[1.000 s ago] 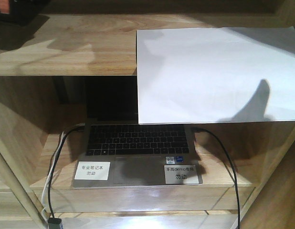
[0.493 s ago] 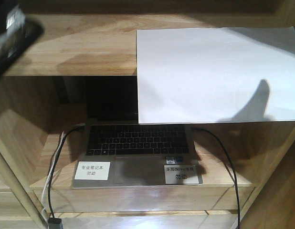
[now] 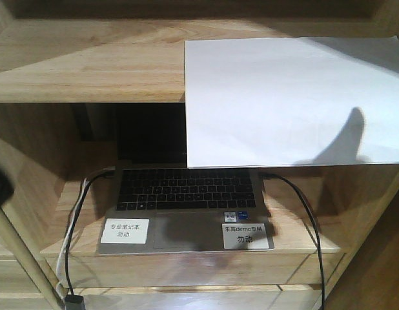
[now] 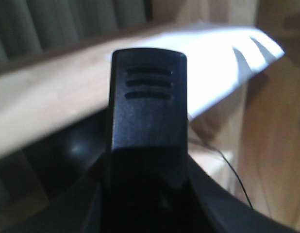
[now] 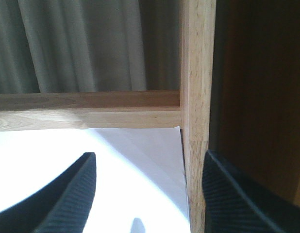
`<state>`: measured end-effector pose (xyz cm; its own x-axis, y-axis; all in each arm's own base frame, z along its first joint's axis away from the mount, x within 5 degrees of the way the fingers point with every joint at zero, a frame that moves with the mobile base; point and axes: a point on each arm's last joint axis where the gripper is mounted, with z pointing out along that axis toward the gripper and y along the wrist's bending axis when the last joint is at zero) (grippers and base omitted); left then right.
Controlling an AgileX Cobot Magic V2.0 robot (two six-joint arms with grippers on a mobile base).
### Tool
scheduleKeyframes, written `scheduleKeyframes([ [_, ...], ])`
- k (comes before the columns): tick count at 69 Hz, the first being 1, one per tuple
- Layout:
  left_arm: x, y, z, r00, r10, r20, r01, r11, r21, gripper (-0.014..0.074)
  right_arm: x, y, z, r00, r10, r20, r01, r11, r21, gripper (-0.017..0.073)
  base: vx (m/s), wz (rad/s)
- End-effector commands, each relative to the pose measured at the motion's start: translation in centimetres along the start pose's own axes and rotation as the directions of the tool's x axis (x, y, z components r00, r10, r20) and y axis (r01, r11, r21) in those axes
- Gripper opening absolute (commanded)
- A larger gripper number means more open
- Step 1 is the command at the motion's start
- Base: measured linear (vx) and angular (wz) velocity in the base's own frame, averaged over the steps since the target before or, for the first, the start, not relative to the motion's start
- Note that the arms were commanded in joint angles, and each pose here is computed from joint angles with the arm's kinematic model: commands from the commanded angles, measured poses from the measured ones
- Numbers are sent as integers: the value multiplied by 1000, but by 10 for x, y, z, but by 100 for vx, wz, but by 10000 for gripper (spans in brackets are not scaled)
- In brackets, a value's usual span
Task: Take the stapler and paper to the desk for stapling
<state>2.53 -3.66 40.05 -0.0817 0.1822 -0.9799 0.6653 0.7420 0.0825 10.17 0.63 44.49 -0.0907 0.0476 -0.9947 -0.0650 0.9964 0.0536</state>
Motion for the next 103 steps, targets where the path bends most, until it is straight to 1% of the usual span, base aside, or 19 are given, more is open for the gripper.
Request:
scheduleKeyframes([
  [1,-3,-3,-13,995,-7,104,7,1000,0,-6,-14,0,-1,996,-1,88,0,1000,8,444,0,0],
  [12,15,-10,-26,994,2,108,-3,1000,9,-6,-14,0,-1,996,-1,88,0,1000,8,444,0,0],
  [20,21,-12,-33,993,8,119,-9,1000,10,-6,-14,0,-1,996,-1,88,0,1000,8,444,0,0],
  [103,21,-13,-34,993,9,117,-10,1000,12,-6,-14,0,-1,996,-1,88,0,1000,8,444,0,0],
])
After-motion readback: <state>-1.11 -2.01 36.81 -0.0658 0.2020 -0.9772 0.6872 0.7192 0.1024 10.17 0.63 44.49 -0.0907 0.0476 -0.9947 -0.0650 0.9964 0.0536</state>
